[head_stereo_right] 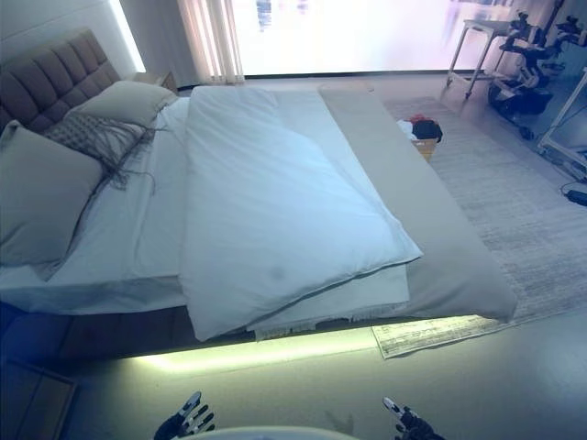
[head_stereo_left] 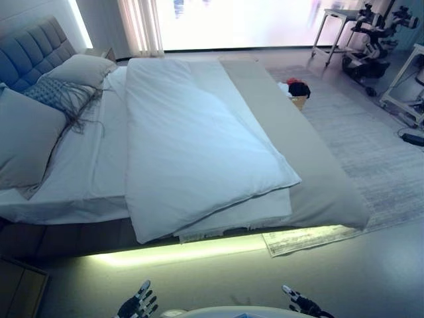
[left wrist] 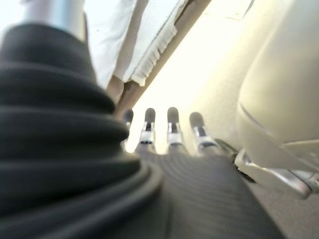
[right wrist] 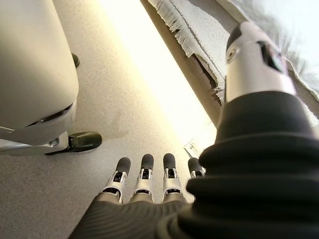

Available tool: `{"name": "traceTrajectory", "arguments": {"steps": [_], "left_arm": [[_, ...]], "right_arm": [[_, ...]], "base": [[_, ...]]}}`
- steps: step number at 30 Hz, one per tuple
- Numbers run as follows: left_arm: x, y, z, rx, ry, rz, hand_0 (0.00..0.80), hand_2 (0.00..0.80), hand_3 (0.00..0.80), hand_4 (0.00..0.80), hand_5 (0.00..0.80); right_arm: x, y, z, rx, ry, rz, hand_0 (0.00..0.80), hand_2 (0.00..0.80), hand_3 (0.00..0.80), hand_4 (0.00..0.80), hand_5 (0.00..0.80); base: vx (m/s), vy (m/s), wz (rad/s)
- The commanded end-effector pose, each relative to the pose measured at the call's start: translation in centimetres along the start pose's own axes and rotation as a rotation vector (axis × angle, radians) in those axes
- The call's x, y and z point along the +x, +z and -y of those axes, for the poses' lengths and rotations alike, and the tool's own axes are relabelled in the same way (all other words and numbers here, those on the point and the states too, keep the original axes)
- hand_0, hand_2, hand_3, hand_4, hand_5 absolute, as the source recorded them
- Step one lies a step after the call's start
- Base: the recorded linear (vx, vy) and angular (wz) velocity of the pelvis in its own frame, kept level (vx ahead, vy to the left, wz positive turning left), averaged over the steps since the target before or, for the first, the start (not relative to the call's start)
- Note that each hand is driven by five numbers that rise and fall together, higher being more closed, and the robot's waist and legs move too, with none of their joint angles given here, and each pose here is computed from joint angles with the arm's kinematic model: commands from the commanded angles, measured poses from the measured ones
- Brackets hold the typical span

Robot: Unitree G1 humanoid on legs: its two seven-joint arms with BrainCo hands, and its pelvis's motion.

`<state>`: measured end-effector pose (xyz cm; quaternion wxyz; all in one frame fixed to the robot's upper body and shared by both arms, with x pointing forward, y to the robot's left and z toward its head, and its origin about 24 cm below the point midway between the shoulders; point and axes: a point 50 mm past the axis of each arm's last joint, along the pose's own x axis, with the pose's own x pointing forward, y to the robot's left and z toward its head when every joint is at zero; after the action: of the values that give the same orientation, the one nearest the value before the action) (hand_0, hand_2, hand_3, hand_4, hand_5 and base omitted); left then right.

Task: Make the bed neatly

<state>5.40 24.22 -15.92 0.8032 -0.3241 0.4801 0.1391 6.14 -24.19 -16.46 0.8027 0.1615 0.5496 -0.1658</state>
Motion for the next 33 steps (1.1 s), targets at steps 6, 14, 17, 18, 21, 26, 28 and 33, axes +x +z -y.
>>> {"name": "traceTrajectory", "arguments": {"steps": [6, 14, 17, 18, 21, 26, 28, 33], "left_arm": [[1.3, 0.5, 2.1, -0.05, -0.051, 0.016, 0.0, 0.0, 0.0, 0.0, 0.0], [1.3, 0.9, 2.0, -0.057, -0.045, 0.054, 0.0, 0.0, 0.0, 0.0, 0.0], [1.2, 1.0, 2.0, -0.057, -0.037, 0.059, 0.0, 0.0, 0.0, 0.0, 0.0], [1.2, 1.0, 1.9, -0.052, -0.029, 0.056, 0.0, 0.0, 0.0, 0.0, 0.0], [1.2, 1.0, 1.8, -0.06, -0.02, 0.055, 0.0, 0.0, 0.0, 0.0, 0.0], [1.5, 1.2, 2.0, -0.058, 0.012, 0.044, 0.0, 0.0, 0.0, 0.0, 0.0], [1.5, 1.1, 2.0, -0.062, 0.022, 0.041, 0.0, 0.0, 0.0, 0.0, 0.0], [1.2, 1.0, 1.3, -0.051, 0.082, 0.012, 0.0, 0.0, 0.0, 0.0, 0.0]], "right_arm": [[0.5, 2.2, -0.9, -0.016, 0.004, 0.042, 0.0, 0.0, 0.0, 0.0, 0.0], [0.5, 2.2, -1.0, -0.015, 0.008, 0.041, 0.0, 0.0, 0.0, 0.0, 0.0], [0.5, 2.2, -1.0, -0.009, 0.01, 0.041, 0.0, 0.0, 0.0, 0.0, 0.0], [0.5, 2.2, -1.1, -0.007, 0.011, 0.04, 0.0, 0.0, 0.0, 0.0, 0.0], [0.5, 2.2, -1.2, -0.01, 0.014, 0.037, 0.0, 0.0, 0.0, 0.0, 0.0], [0.6, 2.9, -1.3, -0.019, 0.014, 0.045, 0.0, 0.0, 0.0, 0.0, 0.0], [0.6, 3.0, -1.2, -0.002, 0.009, 0.048, 0.0, 0.0, 0.0, 0.0, 0.0], [0.7, 3.3, -1.6, 0.034, 0.014, 0.057, 0.0, 0.0, 0.0, 0.0, 0.0]], "base": [[0.0, 0.0, 0.0], [0.0, 0.0, 0.0], [0.0, 0.0, 0.0], [0.0, 0.0, 0.0], [0.0, 0.0, 0.0], [0.0, 0.0, 0.0], [0.044, -0.046, 0.0], [0.059, -0.069, 0.0]]}}
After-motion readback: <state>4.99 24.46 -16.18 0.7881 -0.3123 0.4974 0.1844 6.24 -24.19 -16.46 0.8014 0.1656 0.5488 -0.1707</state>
